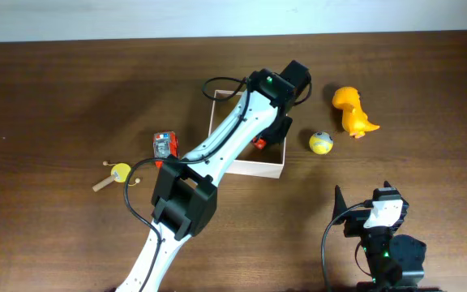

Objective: Pack container
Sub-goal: 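Adjust the truck upright inside the box and release it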

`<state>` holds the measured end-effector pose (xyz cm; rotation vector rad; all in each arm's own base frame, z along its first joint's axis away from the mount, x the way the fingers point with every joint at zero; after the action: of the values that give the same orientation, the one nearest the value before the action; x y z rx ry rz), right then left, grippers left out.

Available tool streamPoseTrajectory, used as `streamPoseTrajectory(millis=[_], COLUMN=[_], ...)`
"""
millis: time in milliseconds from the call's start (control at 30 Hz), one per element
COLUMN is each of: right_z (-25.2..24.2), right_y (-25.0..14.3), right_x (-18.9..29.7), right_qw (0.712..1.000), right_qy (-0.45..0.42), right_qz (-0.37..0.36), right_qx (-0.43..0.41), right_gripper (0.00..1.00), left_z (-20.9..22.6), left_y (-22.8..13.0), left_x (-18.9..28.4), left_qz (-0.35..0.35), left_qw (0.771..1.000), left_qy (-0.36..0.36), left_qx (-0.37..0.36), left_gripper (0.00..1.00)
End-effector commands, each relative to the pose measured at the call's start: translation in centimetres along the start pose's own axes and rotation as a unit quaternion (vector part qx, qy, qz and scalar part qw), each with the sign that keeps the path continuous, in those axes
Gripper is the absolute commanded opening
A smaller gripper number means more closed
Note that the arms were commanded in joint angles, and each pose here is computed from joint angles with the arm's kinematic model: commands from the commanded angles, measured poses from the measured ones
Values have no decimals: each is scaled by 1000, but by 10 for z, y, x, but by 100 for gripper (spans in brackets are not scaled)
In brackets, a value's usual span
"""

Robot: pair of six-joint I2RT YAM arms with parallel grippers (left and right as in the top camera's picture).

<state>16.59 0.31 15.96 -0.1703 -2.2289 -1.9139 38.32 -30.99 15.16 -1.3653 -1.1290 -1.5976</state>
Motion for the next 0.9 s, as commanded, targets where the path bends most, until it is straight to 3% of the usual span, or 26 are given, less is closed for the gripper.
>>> streamPoseTrajectory(millis=[0,200,467,533,600,700,867], right_z=[2,2,2,2,2,2,2], right_y=[-1,-1,-1,-1,-1,-1,-1], right_x=[0,0,0,0,0,0,0], right_qw=[1000,1000,1000,1000,1000,1000,1000], right_qy=[8,8,8,8,8,8,8], right_qz=[-2,-3,-3,-2,-2,-2,-2], right_qx=[4,4,4,4,4,4,4], right_gripper=[99,99,99,99,99,99,99], left_z=[-6,0,21,27,36,51,69], left_y=[-1,-6,-2,3,10,23,40], left_x=[-2,-2,6,10,12,11,8], left_qz=[9,24,23,13,-2,-27,-64], left_qw=[1000,999,999,999,1000,1000,994], left_qy=[-29,-11,11,10,11,12,19], left_qx=[-8,-47,-39,-31,-20,10,82], left_gripper=[32,32,33,33,41,45,44])
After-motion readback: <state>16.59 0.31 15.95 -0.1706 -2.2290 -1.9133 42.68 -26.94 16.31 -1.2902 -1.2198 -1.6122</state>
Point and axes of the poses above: each gripper's point midway between its finger pads, its own x axis back along the fingers, its own z axis along the line the jaws close on, y = z × x, the point moved 7 cm from there along x, back along the fingers, and after that the axes turned 7 degrees about x, right-handed, at the moved point
